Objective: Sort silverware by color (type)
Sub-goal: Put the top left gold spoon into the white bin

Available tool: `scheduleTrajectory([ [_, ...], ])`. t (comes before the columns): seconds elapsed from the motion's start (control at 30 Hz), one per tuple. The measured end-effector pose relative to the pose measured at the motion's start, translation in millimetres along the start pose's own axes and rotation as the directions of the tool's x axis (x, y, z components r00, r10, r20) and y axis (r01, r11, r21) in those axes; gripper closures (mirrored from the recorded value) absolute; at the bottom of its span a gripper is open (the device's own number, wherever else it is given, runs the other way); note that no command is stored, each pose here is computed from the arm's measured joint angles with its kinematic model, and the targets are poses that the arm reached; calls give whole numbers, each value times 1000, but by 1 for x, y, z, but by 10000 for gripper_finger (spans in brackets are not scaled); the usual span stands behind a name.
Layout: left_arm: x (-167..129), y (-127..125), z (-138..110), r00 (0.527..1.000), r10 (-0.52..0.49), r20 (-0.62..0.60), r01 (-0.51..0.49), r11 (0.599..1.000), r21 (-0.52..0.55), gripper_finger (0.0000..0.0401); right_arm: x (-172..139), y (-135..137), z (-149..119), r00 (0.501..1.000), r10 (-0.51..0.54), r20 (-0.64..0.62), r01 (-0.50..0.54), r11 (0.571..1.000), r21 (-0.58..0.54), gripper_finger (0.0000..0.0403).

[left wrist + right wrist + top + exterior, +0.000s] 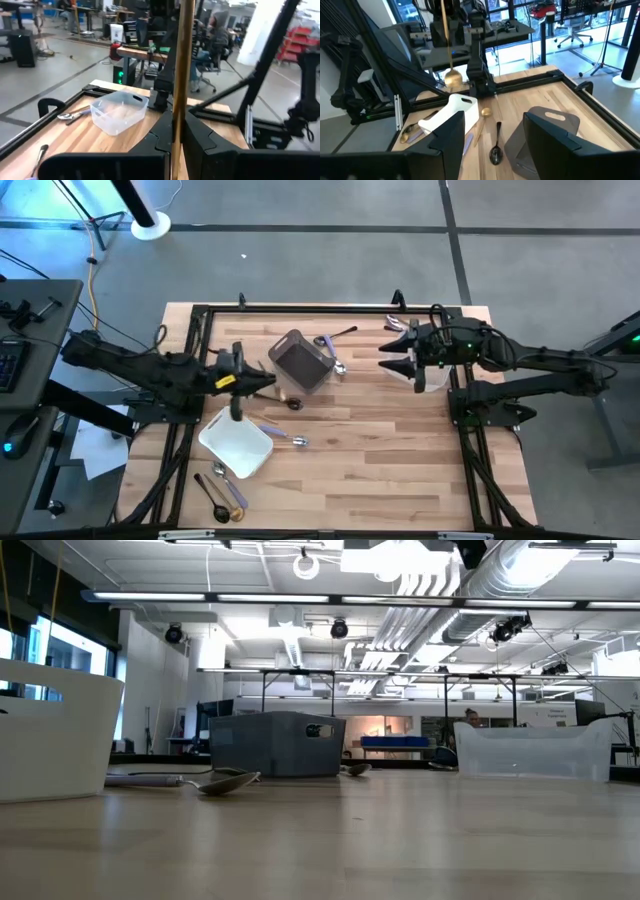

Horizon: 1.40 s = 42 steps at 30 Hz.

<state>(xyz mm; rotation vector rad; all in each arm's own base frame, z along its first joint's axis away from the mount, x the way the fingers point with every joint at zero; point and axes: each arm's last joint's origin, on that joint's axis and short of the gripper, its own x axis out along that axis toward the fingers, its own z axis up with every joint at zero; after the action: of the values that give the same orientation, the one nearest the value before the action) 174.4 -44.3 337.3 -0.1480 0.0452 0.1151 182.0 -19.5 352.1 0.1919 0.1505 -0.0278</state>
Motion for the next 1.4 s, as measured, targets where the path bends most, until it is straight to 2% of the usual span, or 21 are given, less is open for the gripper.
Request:
scheduleTrajectory([
  [0.2,-16,7,8,999,13,39,-14,1000,27,393,1,-1,0,1000,-23,3,23,1000,1,219],
  [0.53,-8,23,10,994,97,46,-102,989,107,394,1,-1,3,999,-27,31,28,999,-25,219],
  [0.8,-6,33,13,989,135,63,-141,985,96,394,1,0,4,999,-20,44,22,999,-45,219],
  [1.23,-6,33,12,990,128,59,-133,987,94,394,1,0,4,999,-19,45,22,999,-48,220],
  [1.33,-6,33,12,990,128,57,-133,987,94,394,1,0,5,999,-11,51,13,999,-49,237],
  [1.4,-6,33,12,990,128,57,-133,987,95,394,1,0,4,999,-11,49,13,999,-48,264],
])
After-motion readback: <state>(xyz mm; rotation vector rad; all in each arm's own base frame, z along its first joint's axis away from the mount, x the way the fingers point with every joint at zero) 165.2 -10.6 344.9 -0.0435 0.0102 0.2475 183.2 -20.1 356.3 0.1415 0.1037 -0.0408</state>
